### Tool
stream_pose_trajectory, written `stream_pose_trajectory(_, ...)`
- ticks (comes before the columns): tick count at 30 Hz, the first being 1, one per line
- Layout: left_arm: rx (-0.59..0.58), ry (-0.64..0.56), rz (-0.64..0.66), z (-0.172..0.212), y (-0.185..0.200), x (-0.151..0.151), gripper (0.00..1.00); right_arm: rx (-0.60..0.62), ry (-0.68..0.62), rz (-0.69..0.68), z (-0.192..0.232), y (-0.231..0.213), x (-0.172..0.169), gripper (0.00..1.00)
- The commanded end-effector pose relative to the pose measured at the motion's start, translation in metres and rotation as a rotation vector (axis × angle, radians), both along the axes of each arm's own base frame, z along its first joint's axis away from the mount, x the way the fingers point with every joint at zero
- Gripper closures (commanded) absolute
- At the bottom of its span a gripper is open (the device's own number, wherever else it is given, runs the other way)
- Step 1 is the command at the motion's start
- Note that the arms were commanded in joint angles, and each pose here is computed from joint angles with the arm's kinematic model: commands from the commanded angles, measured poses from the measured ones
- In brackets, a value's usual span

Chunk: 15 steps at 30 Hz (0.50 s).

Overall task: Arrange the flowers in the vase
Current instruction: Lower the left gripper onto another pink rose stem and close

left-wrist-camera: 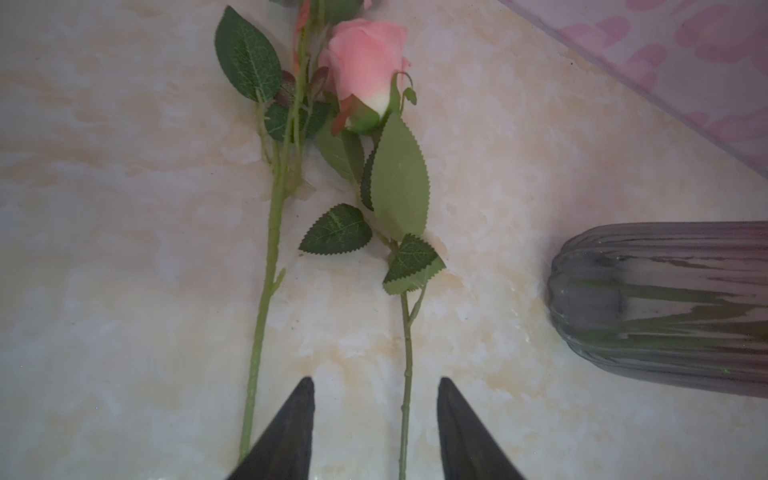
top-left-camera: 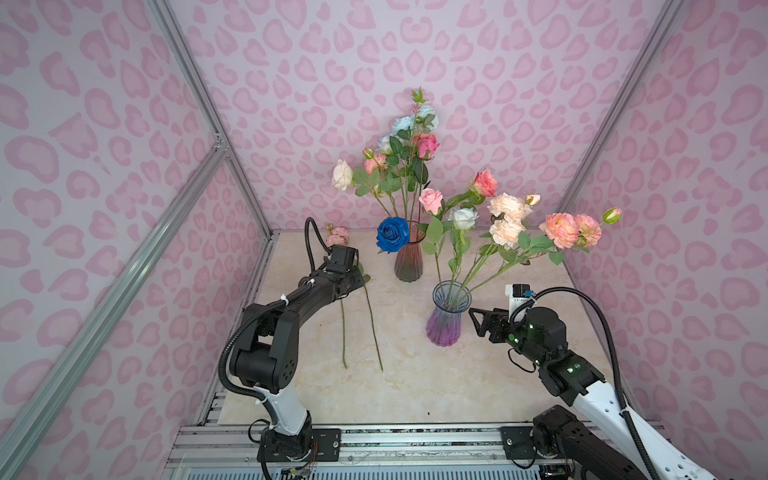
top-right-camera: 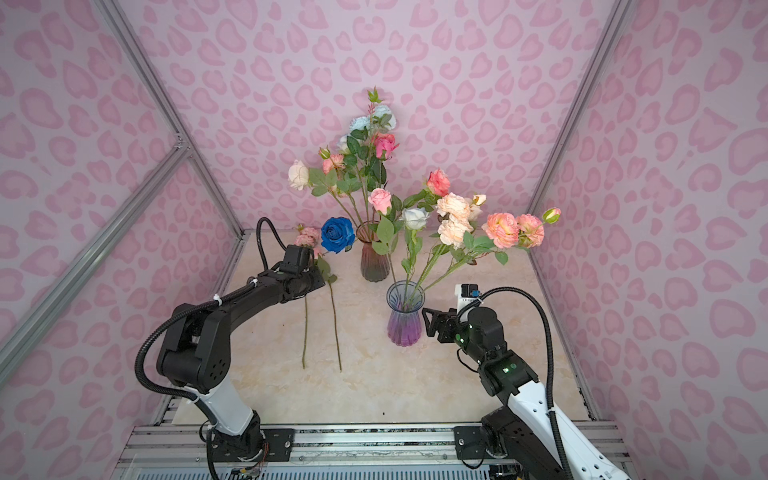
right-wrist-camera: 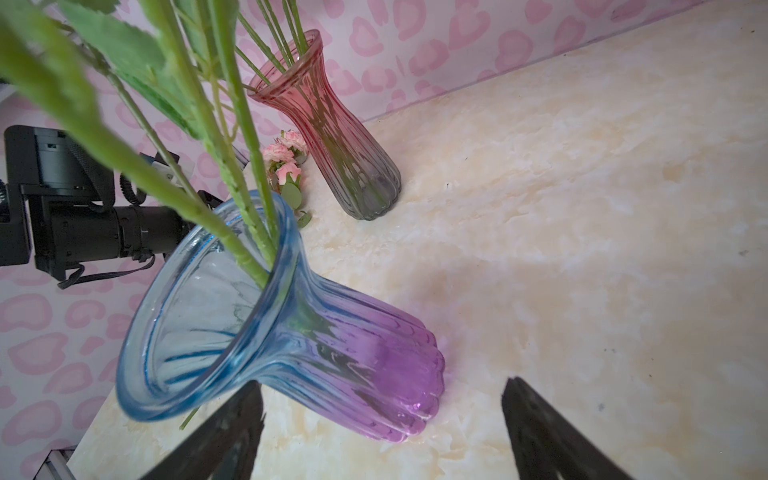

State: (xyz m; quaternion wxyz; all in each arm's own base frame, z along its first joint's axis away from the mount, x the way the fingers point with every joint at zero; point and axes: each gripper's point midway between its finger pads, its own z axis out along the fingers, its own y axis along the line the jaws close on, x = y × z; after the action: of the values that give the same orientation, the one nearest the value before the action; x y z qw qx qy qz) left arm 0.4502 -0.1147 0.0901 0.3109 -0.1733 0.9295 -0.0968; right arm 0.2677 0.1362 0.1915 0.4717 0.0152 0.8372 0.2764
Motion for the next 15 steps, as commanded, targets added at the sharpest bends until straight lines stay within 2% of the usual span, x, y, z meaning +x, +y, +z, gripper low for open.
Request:
stream_pose_trajectory(1, 0.005, 0.034, -0.028, -0.01, -0.005, 0.007, 0.5, 0.005, -0.024, -0.004, 0.002, 0.0, 0.003, 0.09)
stream_pose_trajectory(6, 0.01, 0.06, -0.057, -0.022, -0.018, 0.02, 0.53, -0.011, -0.017, -0.008, 0.0, -0.004, 0.005, 0.09)
stream_pose_trajectory(12, 0.04, 0.104, -0.116, -0.042, -0.033, 0.005, 0.53, 0.005, -0.011, -0.012, -0.004, -0.006, 0.008, 0.09)
stream_pose_trajectory(15, 0.088, 0.123, -0.096, -0.052, -0.025, -0.001, 0.54, 0.012, -0.008, -0.009, -0.006, -0.005, 0.009, 0.09)
